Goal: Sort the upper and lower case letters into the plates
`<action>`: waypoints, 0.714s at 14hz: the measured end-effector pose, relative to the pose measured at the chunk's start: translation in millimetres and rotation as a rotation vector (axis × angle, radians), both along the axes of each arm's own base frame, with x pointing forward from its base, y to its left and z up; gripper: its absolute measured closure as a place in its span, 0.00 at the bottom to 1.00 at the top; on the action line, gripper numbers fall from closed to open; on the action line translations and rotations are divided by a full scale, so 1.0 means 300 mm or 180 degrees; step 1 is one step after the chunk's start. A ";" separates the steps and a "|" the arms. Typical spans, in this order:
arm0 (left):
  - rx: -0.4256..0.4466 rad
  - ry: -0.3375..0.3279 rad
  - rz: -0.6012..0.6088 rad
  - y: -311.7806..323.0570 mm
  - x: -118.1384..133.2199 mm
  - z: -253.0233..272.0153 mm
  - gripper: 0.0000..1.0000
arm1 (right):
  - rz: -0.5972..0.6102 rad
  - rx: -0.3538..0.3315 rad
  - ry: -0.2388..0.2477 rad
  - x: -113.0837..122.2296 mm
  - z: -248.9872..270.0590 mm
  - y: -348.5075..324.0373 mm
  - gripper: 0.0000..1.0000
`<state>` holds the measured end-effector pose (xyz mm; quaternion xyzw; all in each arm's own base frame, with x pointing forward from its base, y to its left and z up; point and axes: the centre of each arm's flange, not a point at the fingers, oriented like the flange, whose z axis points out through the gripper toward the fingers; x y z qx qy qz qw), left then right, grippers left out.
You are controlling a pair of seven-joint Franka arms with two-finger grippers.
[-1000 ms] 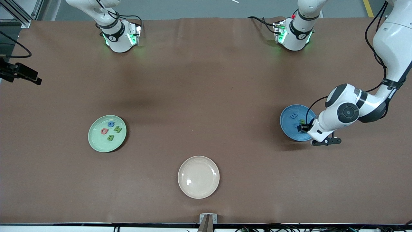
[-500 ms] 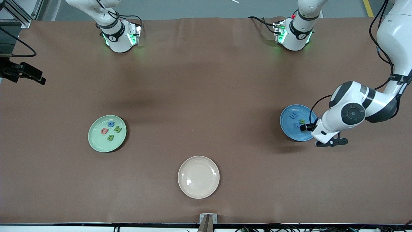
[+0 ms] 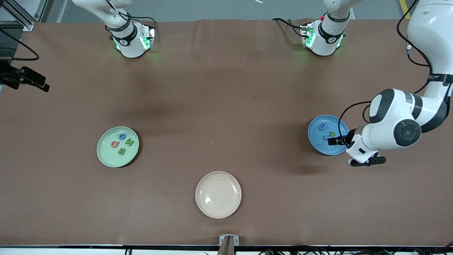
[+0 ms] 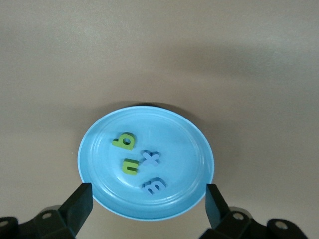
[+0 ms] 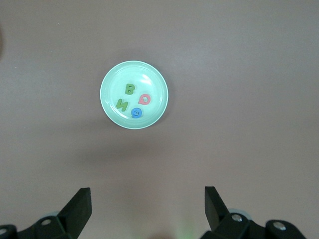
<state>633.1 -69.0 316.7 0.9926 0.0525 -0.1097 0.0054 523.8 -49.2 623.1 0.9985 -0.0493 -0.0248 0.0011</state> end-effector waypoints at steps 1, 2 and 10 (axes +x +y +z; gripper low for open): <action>-0.0008 0.0002 0.0002 -0.017 -0.001 0.017 0.00 | -0.0001 0.0000 -0.0003 -0.001 0.001 -0.001 0.00; -0.0007 -0.0007 0.0003 -0.034 -0.004 0.033 0.00 | 0.0002 0.0001 -0.0005 -0.001 0.002 0.000 0.00; 0.0084 -0.0411 0.0172 0.103 -0.014 0.348 0.00 | 0.0096 0.0044 -0.0043 0.003 0.004 0.004 0.00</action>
